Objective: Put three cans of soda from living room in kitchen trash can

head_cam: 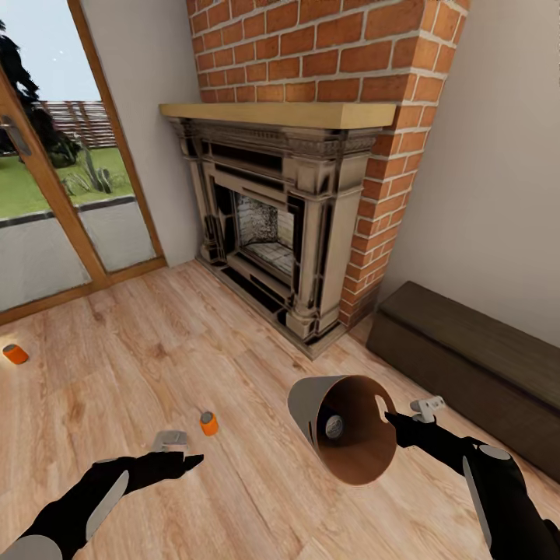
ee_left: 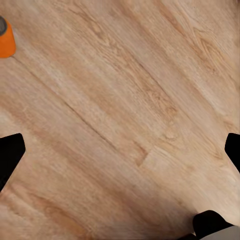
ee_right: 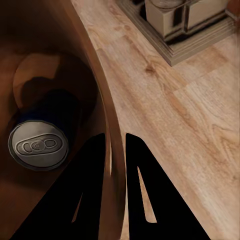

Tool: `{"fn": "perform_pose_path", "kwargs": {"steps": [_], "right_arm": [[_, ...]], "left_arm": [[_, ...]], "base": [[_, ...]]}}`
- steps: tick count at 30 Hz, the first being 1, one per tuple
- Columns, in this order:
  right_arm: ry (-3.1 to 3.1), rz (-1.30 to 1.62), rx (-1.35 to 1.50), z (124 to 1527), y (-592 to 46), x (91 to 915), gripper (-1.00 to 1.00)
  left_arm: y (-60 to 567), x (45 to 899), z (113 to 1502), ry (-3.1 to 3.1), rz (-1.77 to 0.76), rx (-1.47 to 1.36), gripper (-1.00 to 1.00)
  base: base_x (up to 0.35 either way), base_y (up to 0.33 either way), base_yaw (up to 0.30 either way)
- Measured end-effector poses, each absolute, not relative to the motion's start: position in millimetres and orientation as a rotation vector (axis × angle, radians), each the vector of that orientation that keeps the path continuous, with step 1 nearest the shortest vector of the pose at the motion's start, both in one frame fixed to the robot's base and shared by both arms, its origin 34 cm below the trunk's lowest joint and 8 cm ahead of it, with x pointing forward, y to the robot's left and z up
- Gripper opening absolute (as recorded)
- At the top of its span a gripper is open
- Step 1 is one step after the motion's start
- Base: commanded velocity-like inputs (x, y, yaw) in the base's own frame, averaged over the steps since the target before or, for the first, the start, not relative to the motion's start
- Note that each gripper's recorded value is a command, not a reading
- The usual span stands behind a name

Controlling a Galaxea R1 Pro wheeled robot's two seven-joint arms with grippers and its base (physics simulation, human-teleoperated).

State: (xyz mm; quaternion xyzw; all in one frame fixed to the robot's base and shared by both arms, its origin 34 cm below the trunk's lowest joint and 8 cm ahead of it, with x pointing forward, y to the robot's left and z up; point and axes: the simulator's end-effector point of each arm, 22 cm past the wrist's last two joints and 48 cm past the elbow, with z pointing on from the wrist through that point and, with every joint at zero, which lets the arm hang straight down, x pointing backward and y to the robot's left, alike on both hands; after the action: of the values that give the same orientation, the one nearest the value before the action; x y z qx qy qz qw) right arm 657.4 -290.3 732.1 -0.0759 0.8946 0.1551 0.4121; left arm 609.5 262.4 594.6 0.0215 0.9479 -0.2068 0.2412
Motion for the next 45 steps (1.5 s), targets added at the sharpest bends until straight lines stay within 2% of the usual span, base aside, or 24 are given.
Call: {"fn": "perform_pose_path", "kwargs": {"steps": [17, 28, 45], "right_arm": [[2.363, 0.36, -0.121, 684.5, -293.0, 636.5, -1.0], [2.42, 0.363, -0.151, 620.4, -298.8, 594.0, -1.0], [2.408, 0.364, -0.141, 616.9, -302.6, 590.3, -1.0]], "left_arm": [[265.1, 613.8, 602.6, 2.566, -0.548, 0.072, 1.0], [278.6, 593.2, 584.1, 2.611, -0.52, 0.035, 1.0], [276.2, 592.6, 584.4, 2.614, -0.51, 0.051, 1.0]], "base": [[0.308, 0.188, -0.133], [0.308, 0.188, -0.11], [0.269, 0.113, -0.035]]}}
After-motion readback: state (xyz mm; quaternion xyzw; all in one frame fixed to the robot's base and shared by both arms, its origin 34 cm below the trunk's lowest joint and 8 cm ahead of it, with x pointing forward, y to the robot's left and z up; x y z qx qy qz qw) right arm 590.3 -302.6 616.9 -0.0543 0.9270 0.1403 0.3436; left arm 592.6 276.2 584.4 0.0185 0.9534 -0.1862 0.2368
